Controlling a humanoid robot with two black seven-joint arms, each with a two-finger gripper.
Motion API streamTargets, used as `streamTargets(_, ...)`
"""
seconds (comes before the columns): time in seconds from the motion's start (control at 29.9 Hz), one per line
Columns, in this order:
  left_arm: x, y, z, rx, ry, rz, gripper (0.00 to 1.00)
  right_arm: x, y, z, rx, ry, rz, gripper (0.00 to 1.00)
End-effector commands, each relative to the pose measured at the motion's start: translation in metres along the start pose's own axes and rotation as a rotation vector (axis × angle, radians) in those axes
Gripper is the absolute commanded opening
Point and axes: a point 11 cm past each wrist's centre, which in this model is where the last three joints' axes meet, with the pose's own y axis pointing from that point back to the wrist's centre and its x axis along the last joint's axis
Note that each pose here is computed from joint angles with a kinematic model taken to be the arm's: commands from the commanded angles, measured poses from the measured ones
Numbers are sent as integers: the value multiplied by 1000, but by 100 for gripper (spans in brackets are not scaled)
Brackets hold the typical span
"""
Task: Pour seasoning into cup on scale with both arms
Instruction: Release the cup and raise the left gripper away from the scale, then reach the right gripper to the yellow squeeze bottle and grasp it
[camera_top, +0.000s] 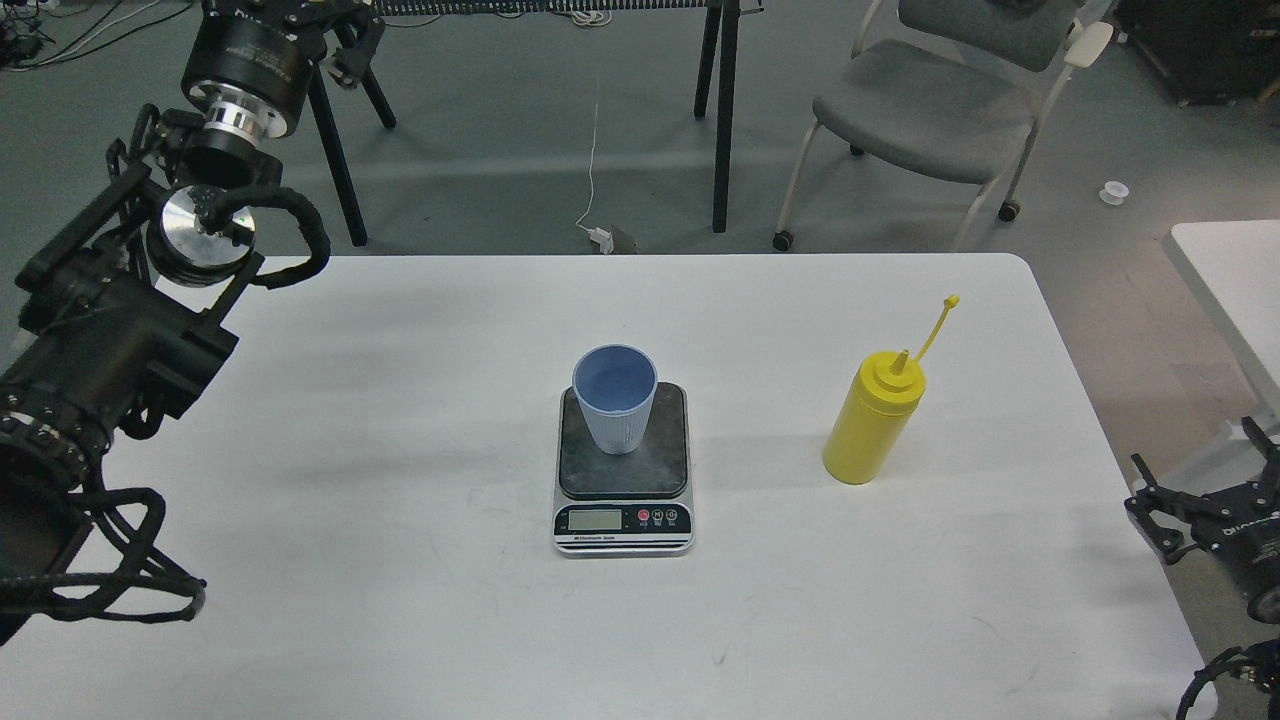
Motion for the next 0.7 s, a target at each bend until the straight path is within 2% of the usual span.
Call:
streamTargets(0.0,11,8,-2,-14,34,35,99,-4,11,40,-52,-83,-21,99)
streamTargets(0.1,13,8,2,-19,29,38,99,-1,15,66,-73,-141,-13,99)
streamTargets(0.17,13,8,4,-19,26,37,99,-1,18,101,-120,-195,-7,99)
streamTargets(0.3,13,8,2,-19,32,37,99,-17,19,153,-193,-290,-38,99)
streamTargets(0.47,14,8,6,-23,26,35,99,-48,11,166,-211,-340,-122,99)
streamTargets(0.67,18,12,5,-21,23,45,99,-79,-21,169,-198,-357,-211,99)
